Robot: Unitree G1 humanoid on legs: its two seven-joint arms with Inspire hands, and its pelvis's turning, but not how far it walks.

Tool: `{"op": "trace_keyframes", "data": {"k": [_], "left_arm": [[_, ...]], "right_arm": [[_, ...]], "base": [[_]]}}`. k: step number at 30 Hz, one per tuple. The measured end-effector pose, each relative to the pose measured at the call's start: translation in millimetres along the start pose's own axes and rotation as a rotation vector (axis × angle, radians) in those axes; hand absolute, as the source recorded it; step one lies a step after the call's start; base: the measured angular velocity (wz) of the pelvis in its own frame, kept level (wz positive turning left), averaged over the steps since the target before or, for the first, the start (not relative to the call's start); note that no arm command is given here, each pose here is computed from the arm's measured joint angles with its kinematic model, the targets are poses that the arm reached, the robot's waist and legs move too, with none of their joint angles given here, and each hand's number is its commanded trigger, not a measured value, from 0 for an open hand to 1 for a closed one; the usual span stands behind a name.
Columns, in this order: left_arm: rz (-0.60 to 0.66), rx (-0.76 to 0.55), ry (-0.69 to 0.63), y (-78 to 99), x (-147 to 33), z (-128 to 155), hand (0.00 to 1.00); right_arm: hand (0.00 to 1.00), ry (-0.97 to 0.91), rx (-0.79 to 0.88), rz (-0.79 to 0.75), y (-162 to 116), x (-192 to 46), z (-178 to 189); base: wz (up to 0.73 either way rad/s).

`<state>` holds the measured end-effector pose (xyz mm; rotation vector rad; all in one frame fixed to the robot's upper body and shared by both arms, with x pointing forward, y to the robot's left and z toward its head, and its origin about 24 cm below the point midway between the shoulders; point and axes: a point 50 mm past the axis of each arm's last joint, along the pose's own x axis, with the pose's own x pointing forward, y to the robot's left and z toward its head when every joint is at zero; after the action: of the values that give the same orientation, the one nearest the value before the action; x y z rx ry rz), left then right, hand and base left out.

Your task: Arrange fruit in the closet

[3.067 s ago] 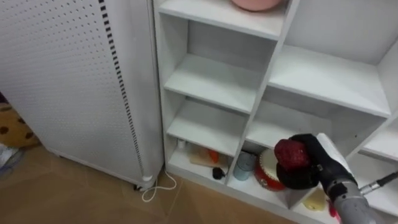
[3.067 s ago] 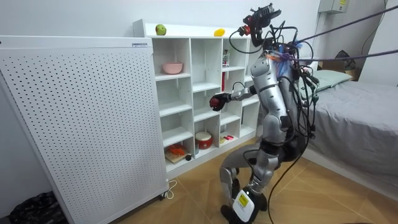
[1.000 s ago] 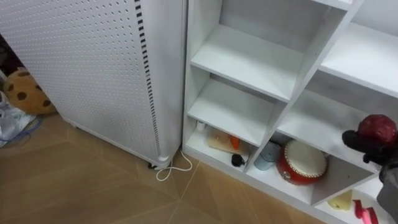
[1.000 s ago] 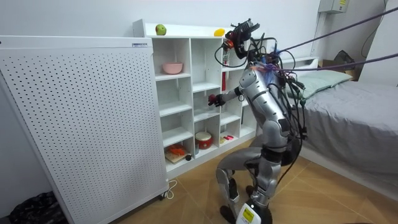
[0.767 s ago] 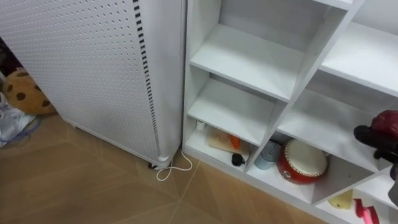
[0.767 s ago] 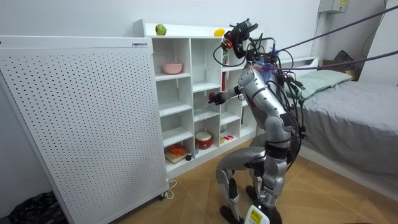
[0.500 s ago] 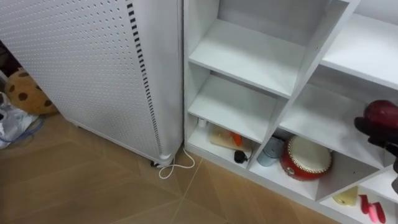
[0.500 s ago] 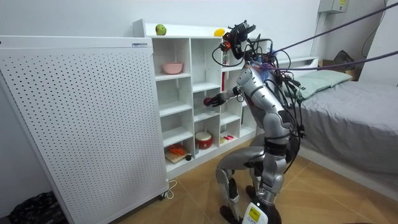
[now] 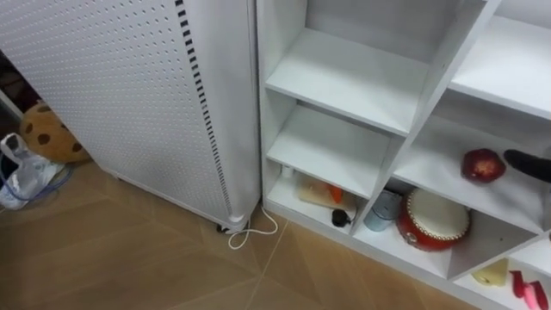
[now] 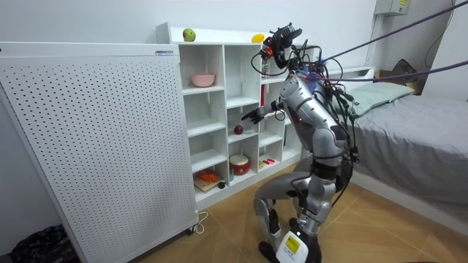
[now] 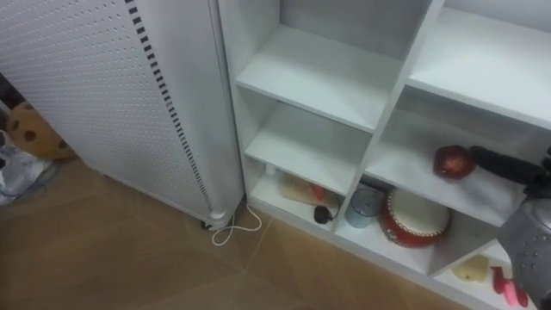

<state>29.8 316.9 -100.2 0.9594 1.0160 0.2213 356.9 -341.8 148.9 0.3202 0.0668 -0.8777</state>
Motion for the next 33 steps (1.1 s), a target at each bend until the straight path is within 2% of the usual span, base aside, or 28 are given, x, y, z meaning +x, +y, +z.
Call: {"op": "trace_keyframes", "data": {"k": [6, 10, 14, 18, 21, 23, 26, 27, 29, 30, 32, 33], "left_arm": [[-0.014, -0.033, -0.002, -12.7, -4.2, 5, 0.0], [-0.022, -0.031, -0.003, -15.1, -5.0, 6, 0.0], [-0.053, -0.036, 0.023, -25.5, -7.3, 4, 0.0], [-0.08, -0.045, 0.053, -30.2, -5.6, 2, 0.0], [-0.11, -0.057, 0.082, -31.6, -2.0, -1, 0.0], [-0.104, -0.084, 0.11, -29.9, 1.6, -3, 0.0], [-0.127, -0.105, 0.126, -32.2, 2.5, -5, 0.0], [-0.127, -0.106, 0.129, -31.8, 3.7, -5, 0.0], [-0.127, -0.111, 0.147, -31.8, 6.7, -7, 0.0], [-0.129, -0.11, 0.146, -32.4, 6.7, -7, 0.0], [-0.155, -0.117, 0.151, -38.4, 4.1, -8, 0.0], [-0.159, -0.118, 0.155, -40.2, 3.3, -8, 0.0]], "right_arm": [[0.0, 0.014, 0.051, -0.037, 3, 0, 6], [0.0, 0.035, 0.036, -0.039, 2, 0, 3], [0.0, 0.056, 0.0, -0.021, -2, 1, -5], [0.0, 0.045, -0.139, 0.039, -13, 2, -23], [0.0, 0.02, -0.341, 0.107, -30, -1, -46], [0.0, -0.023, -0.565, 0.219, -45, -12, -73], [0.0, -0.073, -0.808, 0.403, -61, -39, -110], [0.0, -0.067, -0.841, 0.436, -66, -46, -119], [0.0, 0.041, -0.959, 0.552, -95, -76, -168], [0.0, 0.07, -0.991, 0.579, -101, -84, -179], [0.0, 0.23, -1.095, 0.658, -140, -115, -216], [0.0, 0.271, -1.119, 0.67, -151, -123, -224]], "base": [[0.03], [0.02], [-0.04], [-0.08], [-0.14], [-0.06], [-0.1], [-0.16], [-0.05], [0.06], [-0.1], [-0.13]]}}
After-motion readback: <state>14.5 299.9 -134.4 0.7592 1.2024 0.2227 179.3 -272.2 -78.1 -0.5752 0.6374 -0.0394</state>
